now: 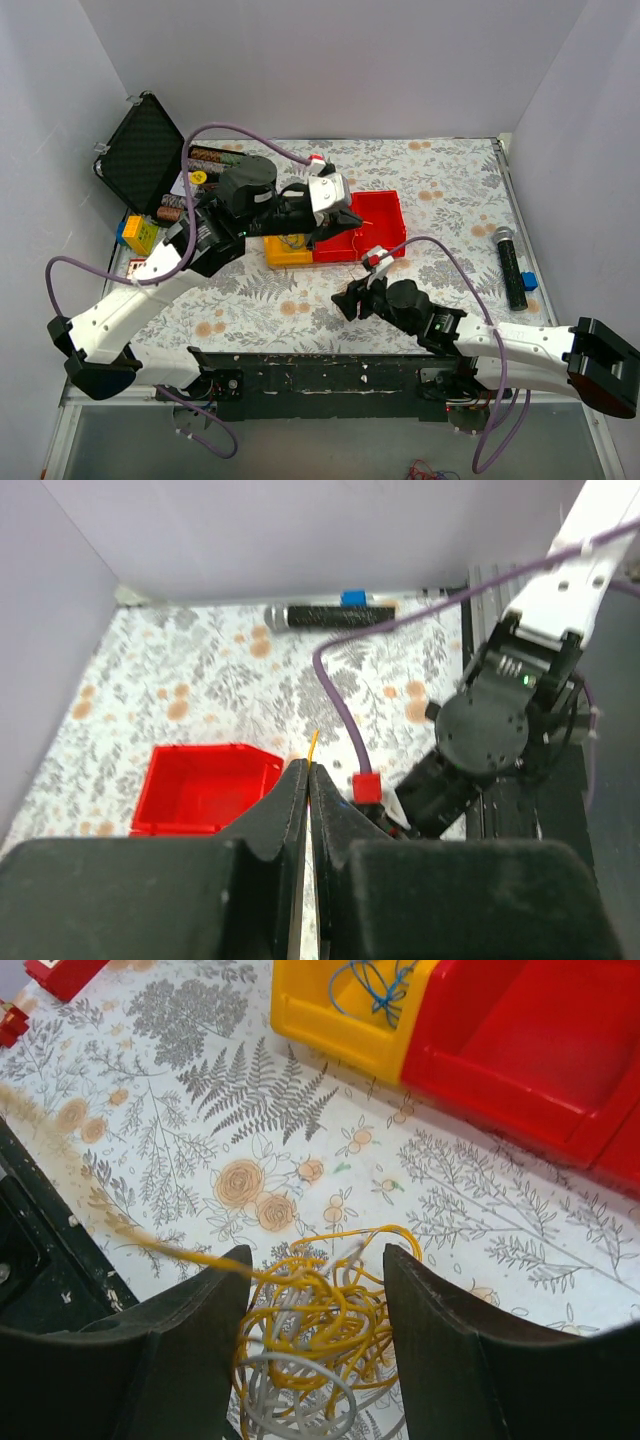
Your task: Untangle the cables
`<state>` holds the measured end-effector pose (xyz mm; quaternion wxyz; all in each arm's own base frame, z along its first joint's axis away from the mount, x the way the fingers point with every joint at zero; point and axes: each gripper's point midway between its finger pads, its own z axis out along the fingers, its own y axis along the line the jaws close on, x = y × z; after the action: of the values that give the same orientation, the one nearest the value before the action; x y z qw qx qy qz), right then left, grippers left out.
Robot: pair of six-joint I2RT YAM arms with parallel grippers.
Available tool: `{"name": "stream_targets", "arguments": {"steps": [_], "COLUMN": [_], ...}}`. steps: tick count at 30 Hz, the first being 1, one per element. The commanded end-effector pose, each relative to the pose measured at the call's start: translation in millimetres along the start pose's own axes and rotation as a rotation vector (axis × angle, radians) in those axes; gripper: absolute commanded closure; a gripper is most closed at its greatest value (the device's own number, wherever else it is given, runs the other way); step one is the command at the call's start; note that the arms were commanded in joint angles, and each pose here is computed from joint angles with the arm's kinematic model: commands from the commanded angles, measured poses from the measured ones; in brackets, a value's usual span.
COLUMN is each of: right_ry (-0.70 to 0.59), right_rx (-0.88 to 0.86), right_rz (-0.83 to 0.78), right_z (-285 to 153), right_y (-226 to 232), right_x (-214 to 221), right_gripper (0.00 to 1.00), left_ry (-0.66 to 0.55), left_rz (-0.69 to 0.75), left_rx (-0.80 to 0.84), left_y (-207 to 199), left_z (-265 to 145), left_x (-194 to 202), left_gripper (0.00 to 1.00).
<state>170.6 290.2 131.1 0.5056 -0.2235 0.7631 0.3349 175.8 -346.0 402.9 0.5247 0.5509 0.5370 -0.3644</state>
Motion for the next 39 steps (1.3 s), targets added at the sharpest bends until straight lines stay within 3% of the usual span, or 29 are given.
{"name": "stream_targets", "arguments": {"steps": [1,8,18,24,28,35,39], "right_ry": [0.004,0.073,0.157,0.186,0.171,-0.087,-0.141], "right_rx": [-0.022,0.021,0.08,0.103,0.103,0.019,-0.019], "right_rz": [0.077,0.084,0.13,0.146,0.145,0.099,0.041], "right_z": [2.6,0.0,-13.2,-18.2,-19.4,-38.6,-54.2], "right_y": [4.5,-7.8,-28.0,-34.8,-32.3,-7.5,3.7], "right_x": [10.8,38.1,82.4,96.6,85.1,-22.4,-60.8], "right_gripper": [0.38,0.39,0.37,0.37,0.37,0.28,0.22], "left_ry": [-0.117,-0.244,-0.703,-0.872,-0.839,-0.65,-0.575], "left_rz": [0.027,0.09,0.268,0.352,0.369,0.338,0.322], "left_rx": [-0.06,-0.111,-0.524,-0.637,-0.601,-0.551,-0.517], "left_y": [8.7,22.5,78.9,82.6,77.2,74.9,70.1], "left_z": [-17.6,-30.0,-113.6,-156.1,-148.3,-108.3,-91.8], "left_x": [-53.3,-112.0,-258.7,-305.7,-295.9,-218.7,-182.6], "left_gripper": [1.0,1.0,1.0,1.0,1.0,1.0,1.0]}}
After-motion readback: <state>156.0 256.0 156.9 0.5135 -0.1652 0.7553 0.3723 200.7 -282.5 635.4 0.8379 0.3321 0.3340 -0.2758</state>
